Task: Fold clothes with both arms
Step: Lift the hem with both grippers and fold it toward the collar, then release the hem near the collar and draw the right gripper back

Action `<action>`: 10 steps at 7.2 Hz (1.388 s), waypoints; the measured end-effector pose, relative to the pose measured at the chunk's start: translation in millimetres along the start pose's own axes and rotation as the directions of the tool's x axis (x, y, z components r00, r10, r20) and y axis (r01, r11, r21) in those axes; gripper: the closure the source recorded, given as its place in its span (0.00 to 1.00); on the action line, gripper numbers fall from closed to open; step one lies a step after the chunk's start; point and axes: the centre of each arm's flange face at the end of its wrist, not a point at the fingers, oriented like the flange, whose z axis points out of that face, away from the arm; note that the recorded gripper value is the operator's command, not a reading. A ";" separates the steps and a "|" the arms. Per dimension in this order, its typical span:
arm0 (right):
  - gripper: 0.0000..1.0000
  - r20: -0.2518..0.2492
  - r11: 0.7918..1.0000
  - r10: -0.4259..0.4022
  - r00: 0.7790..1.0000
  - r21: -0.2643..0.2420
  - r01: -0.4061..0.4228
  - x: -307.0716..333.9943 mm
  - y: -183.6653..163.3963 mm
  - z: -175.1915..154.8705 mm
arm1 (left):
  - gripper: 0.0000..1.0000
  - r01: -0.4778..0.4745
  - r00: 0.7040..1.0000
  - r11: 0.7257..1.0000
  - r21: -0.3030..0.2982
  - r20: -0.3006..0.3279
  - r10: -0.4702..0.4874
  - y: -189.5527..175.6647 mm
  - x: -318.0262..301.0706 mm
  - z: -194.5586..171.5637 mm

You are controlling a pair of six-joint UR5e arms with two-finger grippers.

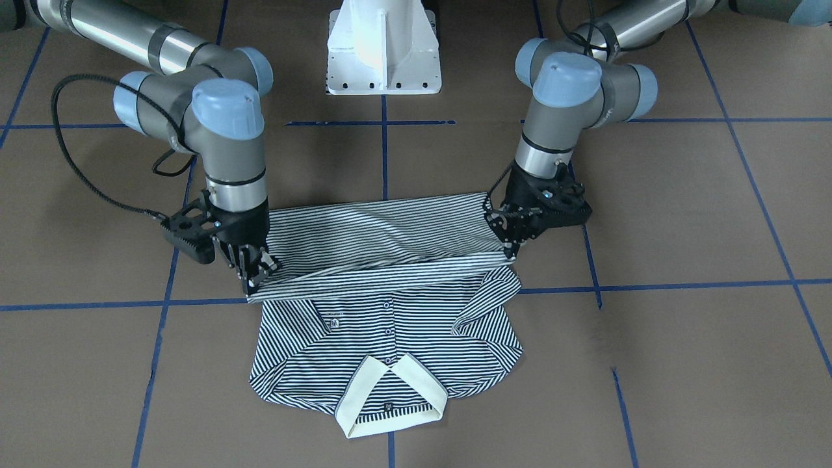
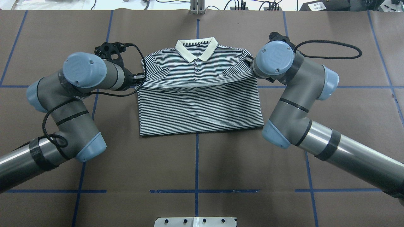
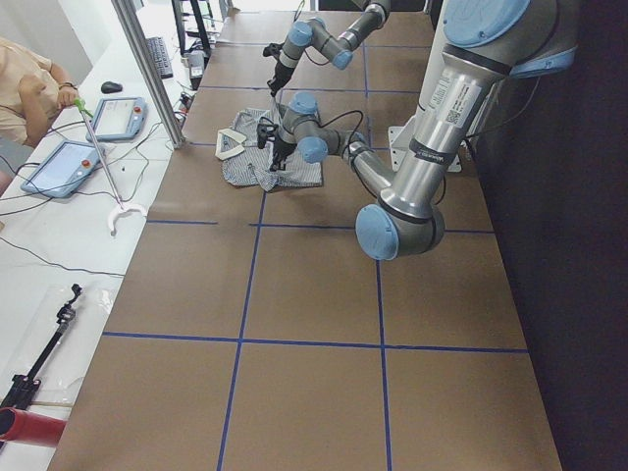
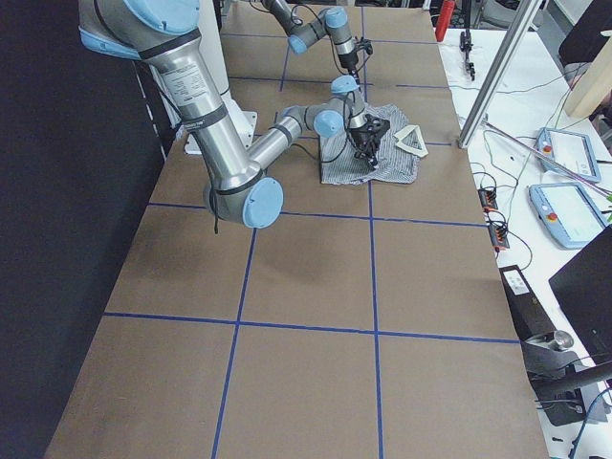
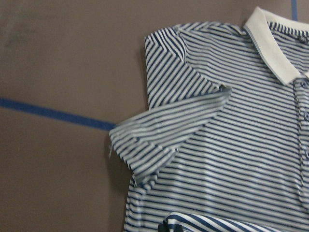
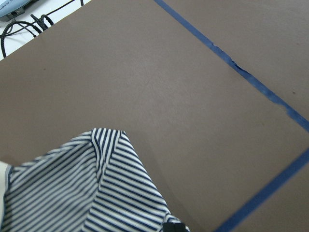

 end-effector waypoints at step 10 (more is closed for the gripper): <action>0.66 -0.032 1.000 -0.017 0.999 0.015 0.018 -58.0 -56.7 60.8 | 0.82 -0.032 0.999 0.992 0.125 0.039 0.027 -82.1 22.9 63.7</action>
